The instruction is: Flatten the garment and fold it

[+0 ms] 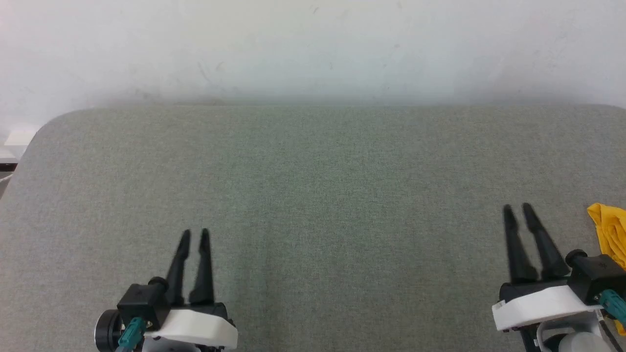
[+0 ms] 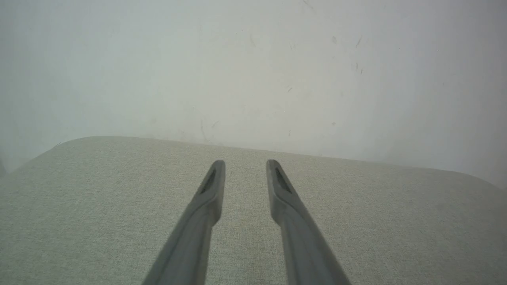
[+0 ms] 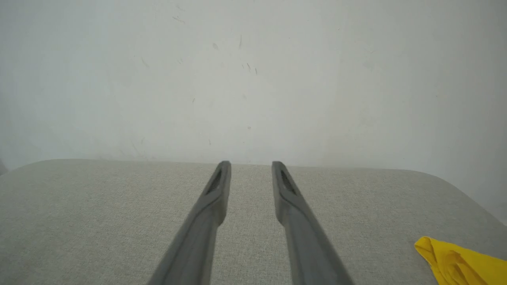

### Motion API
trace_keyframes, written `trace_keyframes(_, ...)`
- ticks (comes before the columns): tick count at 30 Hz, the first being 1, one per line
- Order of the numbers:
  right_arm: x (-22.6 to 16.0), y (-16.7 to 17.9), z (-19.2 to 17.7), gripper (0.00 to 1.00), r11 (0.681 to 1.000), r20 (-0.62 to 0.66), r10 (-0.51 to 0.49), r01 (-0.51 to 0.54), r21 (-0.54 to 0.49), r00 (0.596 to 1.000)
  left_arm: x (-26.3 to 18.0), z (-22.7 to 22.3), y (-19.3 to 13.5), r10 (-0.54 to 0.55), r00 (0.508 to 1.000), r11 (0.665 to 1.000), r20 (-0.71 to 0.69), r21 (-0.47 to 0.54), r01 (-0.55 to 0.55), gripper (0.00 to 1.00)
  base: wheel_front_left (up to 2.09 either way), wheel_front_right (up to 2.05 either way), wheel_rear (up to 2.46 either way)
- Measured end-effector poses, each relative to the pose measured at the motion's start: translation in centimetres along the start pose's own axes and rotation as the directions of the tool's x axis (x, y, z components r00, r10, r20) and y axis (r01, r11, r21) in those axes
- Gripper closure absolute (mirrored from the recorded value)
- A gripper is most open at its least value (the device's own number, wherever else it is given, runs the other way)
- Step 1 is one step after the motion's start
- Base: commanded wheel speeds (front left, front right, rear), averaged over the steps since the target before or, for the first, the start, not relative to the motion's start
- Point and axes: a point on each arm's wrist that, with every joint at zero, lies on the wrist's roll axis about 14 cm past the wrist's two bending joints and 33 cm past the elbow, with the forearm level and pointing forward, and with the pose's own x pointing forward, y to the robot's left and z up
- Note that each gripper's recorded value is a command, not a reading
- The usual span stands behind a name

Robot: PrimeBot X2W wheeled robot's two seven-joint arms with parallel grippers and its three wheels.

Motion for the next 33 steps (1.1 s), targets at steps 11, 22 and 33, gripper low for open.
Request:
trace_keyframes(11,-0.08,-0.06,-0.04,1.0,1.0,-0.011,-0.002,0.002,-0.002,1.0,0.03,-0.11,-0.1,-0.004,1.0,1.0,-0.013,0.004,0.004,1.0,0.0,0.0,0.0)
trace_keyframes(22,-0.15,0.0,-0.02,1.0,1.0,-0.023,0.001,-0.001,-0.012,1.0,0.08,-0.18,-0.15,-0.008,1.0,1.0,-0.026,0.018,0.008,1.0,0.0,0.0,0.0)
trace_keyframes(33,-0.22,0.14,-0.04,1.0,1.0,-0.036,0.005,-0.006,-0.021,0.999,0.14,-0.25,-0.16,-0.01,0.999,0.999,-0.042,0.03,0.011,1.0,0.0,0.0,0.0)
